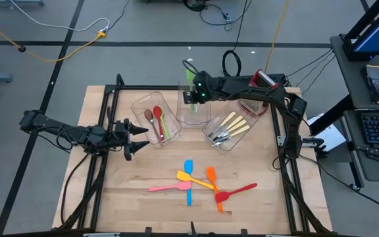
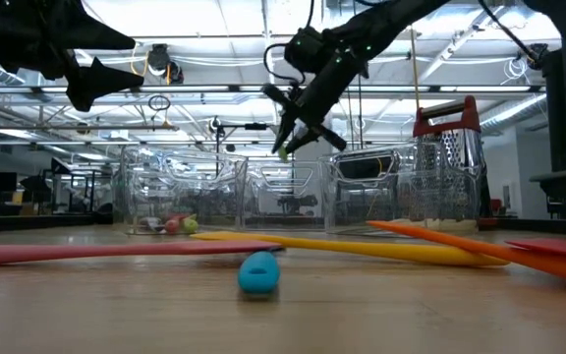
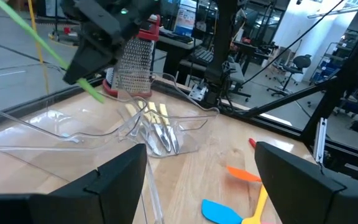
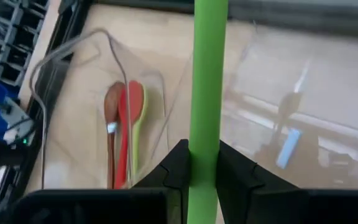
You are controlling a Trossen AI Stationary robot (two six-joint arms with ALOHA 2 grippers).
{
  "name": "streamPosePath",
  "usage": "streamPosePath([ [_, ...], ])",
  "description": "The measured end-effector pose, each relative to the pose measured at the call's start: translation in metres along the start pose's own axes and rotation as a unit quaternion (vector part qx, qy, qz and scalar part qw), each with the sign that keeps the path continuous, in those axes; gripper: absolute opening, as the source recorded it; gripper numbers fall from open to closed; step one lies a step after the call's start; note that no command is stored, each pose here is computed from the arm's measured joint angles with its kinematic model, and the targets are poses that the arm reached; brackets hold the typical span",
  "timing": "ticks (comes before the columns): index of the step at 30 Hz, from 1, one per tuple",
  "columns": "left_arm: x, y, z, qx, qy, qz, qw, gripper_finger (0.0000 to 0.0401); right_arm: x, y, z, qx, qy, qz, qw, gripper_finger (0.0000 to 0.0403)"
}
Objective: Pick & Place Kitchen Items
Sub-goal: Put the green spatula into the middle transparent bin
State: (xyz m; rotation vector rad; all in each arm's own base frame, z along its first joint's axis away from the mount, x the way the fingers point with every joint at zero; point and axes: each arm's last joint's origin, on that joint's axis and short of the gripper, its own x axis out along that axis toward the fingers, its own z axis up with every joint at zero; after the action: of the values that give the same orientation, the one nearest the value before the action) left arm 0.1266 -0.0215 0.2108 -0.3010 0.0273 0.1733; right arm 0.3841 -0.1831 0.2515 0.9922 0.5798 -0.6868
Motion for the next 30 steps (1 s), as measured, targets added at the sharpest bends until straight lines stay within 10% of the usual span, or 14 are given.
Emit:
streamPosePath([
  [30, 0.0, 0.0, 0.0, 0.028, 0.0, 0.001, 1.0, 0.0306, 0.022, -0.011, -0.005, 0.017, 0.068, -0.024, 0.997, 0.0055],
])
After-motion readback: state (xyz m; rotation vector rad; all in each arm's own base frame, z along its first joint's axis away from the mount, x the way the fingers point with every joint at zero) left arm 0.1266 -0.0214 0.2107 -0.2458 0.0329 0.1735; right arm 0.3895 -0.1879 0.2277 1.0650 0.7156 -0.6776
